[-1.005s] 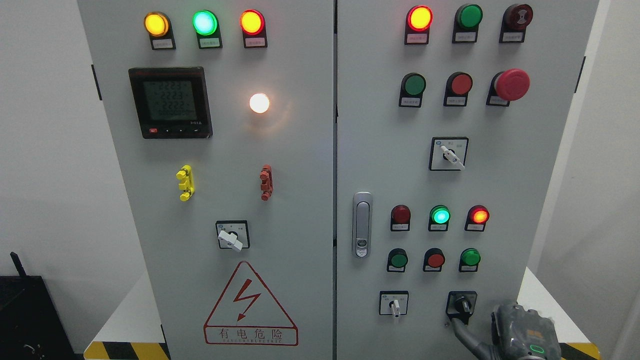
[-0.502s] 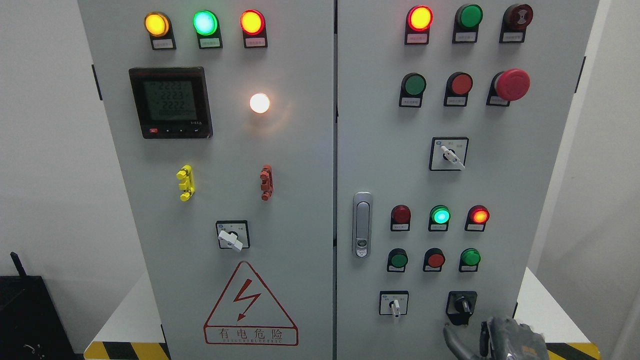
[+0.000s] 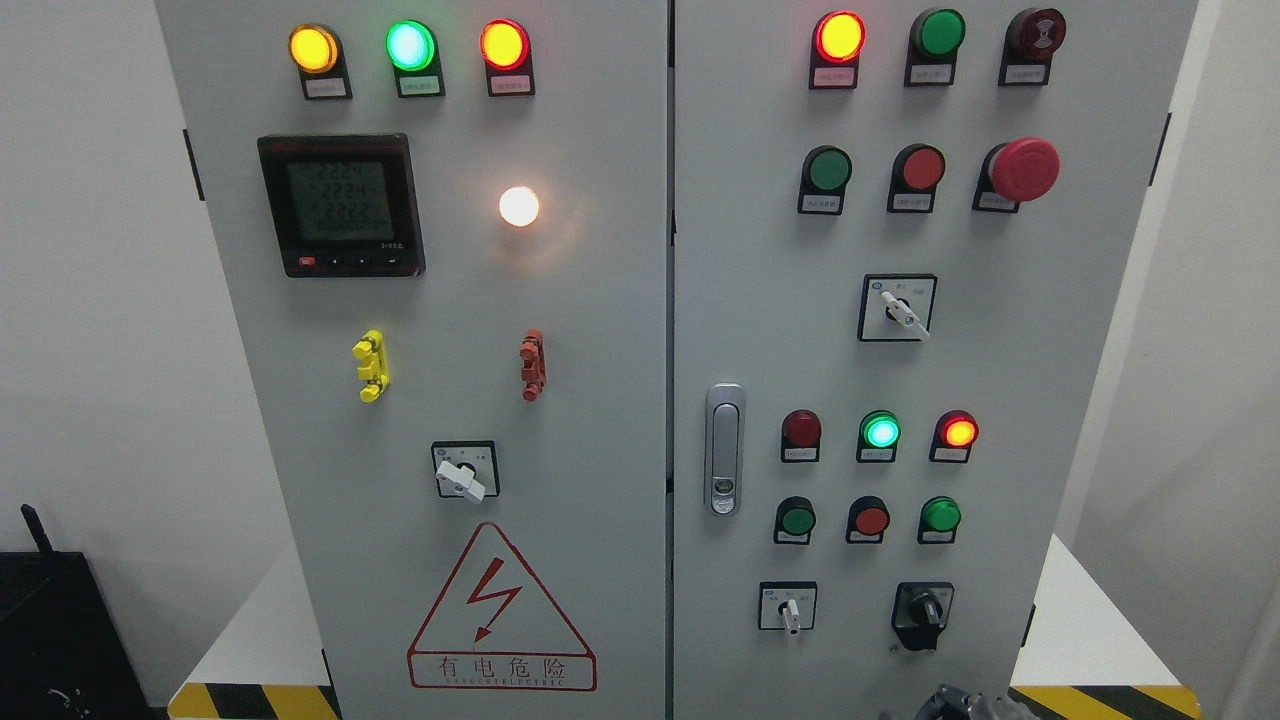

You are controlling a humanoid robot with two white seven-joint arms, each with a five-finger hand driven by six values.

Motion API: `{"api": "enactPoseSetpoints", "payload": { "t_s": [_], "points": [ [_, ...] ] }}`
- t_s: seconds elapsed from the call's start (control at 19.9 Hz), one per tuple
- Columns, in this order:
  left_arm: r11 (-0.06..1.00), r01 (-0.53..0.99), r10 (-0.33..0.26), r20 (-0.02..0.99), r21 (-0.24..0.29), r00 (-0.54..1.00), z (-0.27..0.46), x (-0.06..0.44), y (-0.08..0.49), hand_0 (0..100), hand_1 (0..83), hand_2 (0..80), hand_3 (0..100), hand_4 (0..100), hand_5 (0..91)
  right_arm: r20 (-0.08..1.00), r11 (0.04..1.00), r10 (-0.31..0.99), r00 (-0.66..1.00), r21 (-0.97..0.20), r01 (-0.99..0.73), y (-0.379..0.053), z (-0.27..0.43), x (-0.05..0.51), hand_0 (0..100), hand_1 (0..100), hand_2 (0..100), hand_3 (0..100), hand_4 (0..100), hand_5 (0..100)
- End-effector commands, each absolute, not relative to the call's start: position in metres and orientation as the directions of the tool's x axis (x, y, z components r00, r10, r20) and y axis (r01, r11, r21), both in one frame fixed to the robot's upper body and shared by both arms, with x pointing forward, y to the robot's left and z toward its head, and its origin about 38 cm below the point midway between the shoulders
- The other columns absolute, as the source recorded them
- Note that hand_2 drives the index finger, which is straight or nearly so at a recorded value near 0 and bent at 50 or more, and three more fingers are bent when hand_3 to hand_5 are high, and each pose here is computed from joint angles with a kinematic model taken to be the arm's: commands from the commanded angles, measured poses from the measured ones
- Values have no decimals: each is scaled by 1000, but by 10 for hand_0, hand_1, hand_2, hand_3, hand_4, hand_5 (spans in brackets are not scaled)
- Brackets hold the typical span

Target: Flip black knob to close circuit

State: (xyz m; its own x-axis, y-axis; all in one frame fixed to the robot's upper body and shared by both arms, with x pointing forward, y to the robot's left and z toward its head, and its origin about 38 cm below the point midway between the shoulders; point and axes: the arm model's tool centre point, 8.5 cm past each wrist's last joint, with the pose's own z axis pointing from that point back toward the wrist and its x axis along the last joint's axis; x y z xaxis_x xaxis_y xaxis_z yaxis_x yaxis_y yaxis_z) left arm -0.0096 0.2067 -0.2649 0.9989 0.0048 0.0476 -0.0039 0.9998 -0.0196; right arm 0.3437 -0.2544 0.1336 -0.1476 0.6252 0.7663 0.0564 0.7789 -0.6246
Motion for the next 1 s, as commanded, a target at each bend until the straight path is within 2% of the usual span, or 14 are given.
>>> {"api": "enactPoseSetpoints", "payload": {
  "t_s": [0.0, 0.05, 0.15, 0.45, 0.95],
  "points": [
    [1000, -22, 23, 47, -19, 999, -265, -10, 207, 0, 0, 0, 49, 24, 0, 938, 959, 282, -203, -280, 39, -276, 124, 300, 0, 0, 34, 149, 135, 22],
    [1000, -22, 23, 47, -19, 999, -265, -10, 207, 0, 0, 0, 49, 24, 0, 950, 972, 233, -208, -233, 23, -278, 121, 296, 0, 0, 0, 84, 87, 0],
    [1000, -22, 23, 47, -19, 999, -265, -10, 207, 0, 0, 0, 49, 24, 0, 970, 994, 97, -223, -107, -33, -277, 112, 282, 0, 0, 0, 46, 47, 0],
    [1000, -22, 23, 47, -19, 999, -265, -10, 207, 0, 0, 0, 49, 25, 0, 978, 998, -24, -206, 12, -57, -280, 100, 266, 0, 0, 0, 11, 18, 0],
    [1000, -22, 23, 47, -19, 999, -265, -10, 207, 0, 0, 0, 49, 23, 0, 981, 992, -46, -190, 23, -121, -272, 95, 261, 0, 0, 0, 18, 25, 0]
  ]
}}
